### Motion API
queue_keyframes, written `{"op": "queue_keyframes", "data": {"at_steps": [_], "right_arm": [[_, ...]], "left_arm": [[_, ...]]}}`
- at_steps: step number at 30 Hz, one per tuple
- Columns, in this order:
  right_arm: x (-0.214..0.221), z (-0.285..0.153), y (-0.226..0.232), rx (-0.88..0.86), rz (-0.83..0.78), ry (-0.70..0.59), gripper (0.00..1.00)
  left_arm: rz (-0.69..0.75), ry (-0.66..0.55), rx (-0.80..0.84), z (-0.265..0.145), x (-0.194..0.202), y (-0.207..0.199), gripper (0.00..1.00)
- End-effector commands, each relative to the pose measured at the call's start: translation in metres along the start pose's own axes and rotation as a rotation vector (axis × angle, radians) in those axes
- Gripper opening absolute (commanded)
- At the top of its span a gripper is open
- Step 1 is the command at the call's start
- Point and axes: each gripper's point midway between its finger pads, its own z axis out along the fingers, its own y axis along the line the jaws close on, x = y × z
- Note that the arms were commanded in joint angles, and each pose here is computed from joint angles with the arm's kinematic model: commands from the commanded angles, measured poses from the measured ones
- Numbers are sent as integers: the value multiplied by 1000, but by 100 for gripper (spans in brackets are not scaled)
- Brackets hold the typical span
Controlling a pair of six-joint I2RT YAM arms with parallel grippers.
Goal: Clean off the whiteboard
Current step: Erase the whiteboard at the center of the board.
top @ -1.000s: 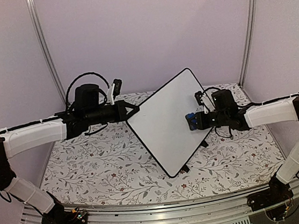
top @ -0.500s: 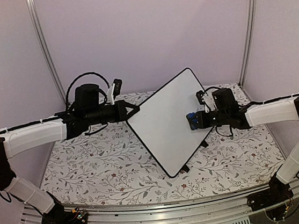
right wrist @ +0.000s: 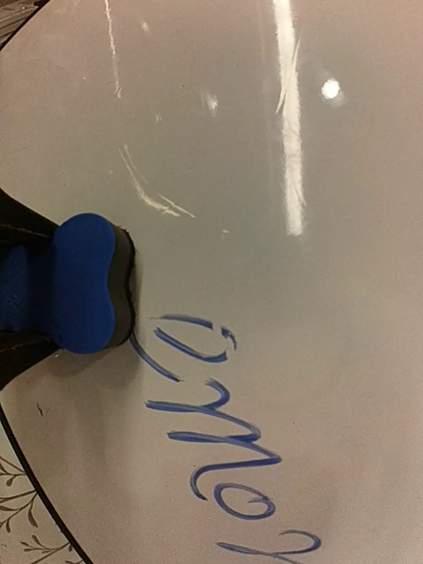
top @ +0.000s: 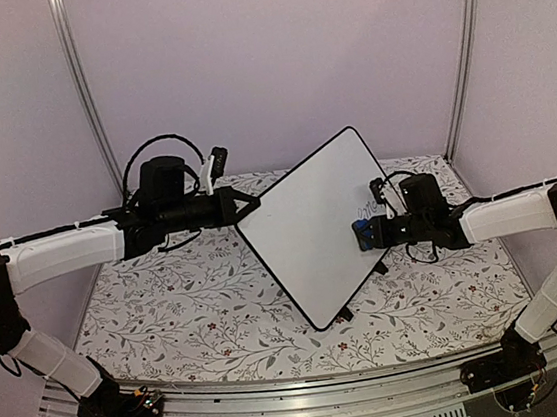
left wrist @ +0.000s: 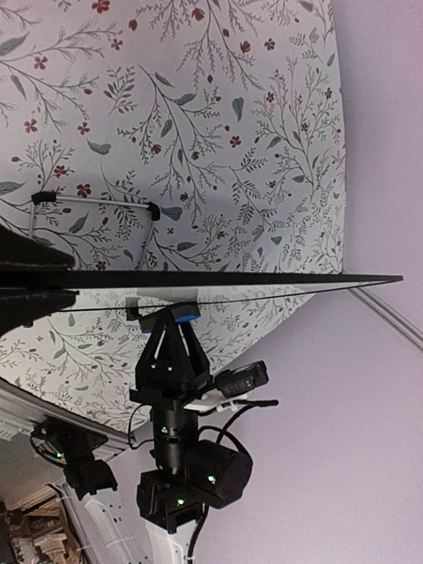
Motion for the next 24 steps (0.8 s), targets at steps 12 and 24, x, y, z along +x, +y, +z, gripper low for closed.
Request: {"op": "queue_keyframes", "data": {"at_steps": [12, 24], "right_arm": [[-42, 1, 15, -18, -15, -49, 16], [19, -2, -9, 19, 26, 30, 16]], "left_arm": [[88, 54, 92, 5, 15, -24, 0], [89, 52, 92, 4, 14, -25, 0]]}}
